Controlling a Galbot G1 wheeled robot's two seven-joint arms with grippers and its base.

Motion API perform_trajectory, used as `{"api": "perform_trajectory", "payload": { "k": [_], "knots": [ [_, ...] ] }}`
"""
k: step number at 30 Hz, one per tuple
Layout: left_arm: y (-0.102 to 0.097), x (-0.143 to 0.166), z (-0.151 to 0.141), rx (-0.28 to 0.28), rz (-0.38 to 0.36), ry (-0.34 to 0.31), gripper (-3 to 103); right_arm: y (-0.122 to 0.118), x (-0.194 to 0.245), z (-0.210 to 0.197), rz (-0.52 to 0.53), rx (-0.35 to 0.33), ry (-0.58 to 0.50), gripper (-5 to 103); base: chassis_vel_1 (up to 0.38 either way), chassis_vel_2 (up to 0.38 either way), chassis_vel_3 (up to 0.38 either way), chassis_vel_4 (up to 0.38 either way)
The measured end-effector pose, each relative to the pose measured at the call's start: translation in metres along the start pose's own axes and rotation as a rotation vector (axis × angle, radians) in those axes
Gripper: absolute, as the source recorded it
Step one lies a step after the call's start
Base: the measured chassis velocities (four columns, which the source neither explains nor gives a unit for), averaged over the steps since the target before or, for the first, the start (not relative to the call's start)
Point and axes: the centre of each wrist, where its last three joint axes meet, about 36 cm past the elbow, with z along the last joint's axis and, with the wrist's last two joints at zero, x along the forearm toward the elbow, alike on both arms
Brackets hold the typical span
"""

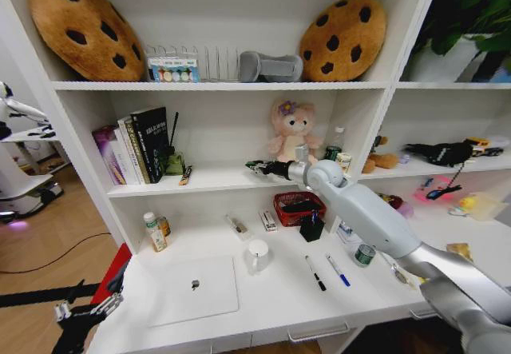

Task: Organize the objects on the table.

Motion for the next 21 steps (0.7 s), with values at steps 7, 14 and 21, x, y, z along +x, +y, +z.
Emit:
{"api": "perform_trajectory", "payload": {
  "k": [7, 14, 21],
  "knots": [
    [0.002, 0.0, 0.005, 0.002, -0.002, 0.006, 99, 0.003, -0.029, 0.001, -0.039, 0.013, 0.01, 35, 0.0, 0.0, 0.0, 0.0],
    [0.004, 0.0, 0.011, -0.002, 0.002, 0.014, 98, 0.019, -0.082, 0.0, -0.105, 0.025, 0.005, 35, 0.0, 0.0, 0.0, 0.0],
    [0.006, 0.0, 0.013, -0.004, 0.0, 0.02, 98, 0.024, -0.095, 0.001, -0.12, 0.026, 0.003, 35, 0.0, 0.0, 0.0, 0.0]
  ]
}}
